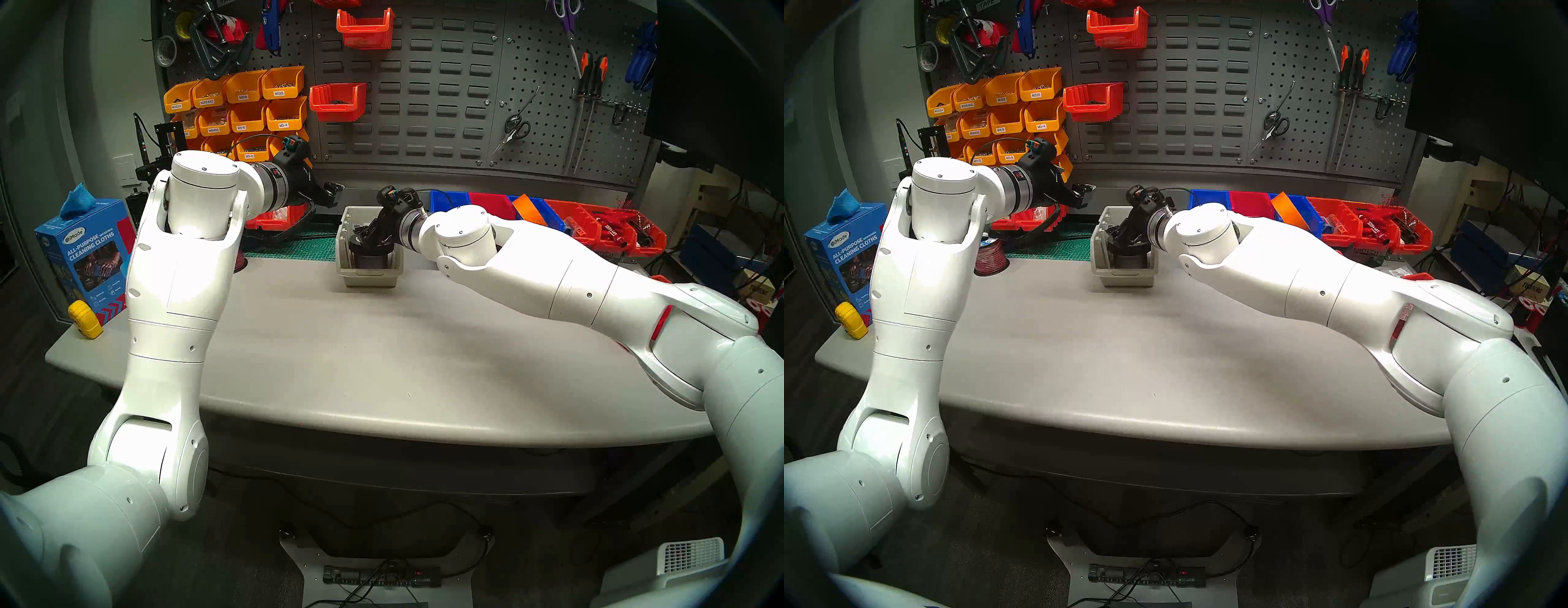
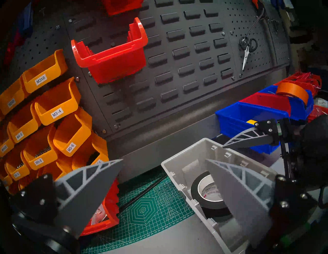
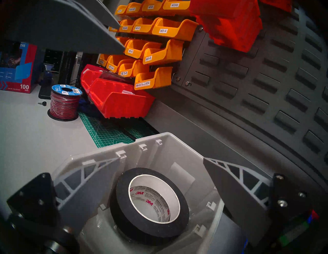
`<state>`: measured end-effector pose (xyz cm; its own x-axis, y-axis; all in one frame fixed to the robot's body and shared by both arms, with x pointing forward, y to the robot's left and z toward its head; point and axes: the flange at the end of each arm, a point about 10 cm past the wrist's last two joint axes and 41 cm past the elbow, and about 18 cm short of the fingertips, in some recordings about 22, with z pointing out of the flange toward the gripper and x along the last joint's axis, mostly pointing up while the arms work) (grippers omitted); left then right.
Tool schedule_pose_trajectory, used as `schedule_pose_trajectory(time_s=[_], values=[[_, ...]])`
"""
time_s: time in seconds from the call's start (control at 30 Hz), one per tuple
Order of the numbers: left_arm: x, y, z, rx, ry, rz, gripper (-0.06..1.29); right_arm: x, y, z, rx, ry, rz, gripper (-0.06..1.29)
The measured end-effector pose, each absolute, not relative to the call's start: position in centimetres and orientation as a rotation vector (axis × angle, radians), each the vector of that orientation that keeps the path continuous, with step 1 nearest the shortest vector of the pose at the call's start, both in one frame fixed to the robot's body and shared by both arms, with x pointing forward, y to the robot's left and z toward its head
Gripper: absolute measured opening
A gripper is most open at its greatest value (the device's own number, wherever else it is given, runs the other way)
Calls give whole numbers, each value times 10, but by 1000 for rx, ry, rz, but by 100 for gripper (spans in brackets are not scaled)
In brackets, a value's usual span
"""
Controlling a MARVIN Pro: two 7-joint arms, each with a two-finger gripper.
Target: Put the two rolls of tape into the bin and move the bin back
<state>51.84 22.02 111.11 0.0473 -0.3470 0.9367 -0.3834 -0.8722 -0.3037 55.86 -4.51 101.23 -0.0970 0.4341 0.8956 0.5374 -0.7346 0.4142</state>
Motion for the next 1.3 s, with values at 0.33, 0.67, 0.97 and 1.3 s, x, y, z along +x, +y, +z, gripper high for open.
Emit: schedule_pose_trajectory(time_s=[0.33,0.67,0.97,1.3], values=[[513,219,1116,2236,-711,1986,124,548,-40,1007,-2093,-952,-1999,121],[508,218,1118,2211,-651,1978,124,539,-38,1002,-2104,-900,-1994,121],[502,218,1113,2171,-623,2008,124,534,-42,1004,-2121,-894,-2001,121],[496,221,1106,2165,-603,2020,124,530,-48,1005,-2145,-902,-2009,121]])
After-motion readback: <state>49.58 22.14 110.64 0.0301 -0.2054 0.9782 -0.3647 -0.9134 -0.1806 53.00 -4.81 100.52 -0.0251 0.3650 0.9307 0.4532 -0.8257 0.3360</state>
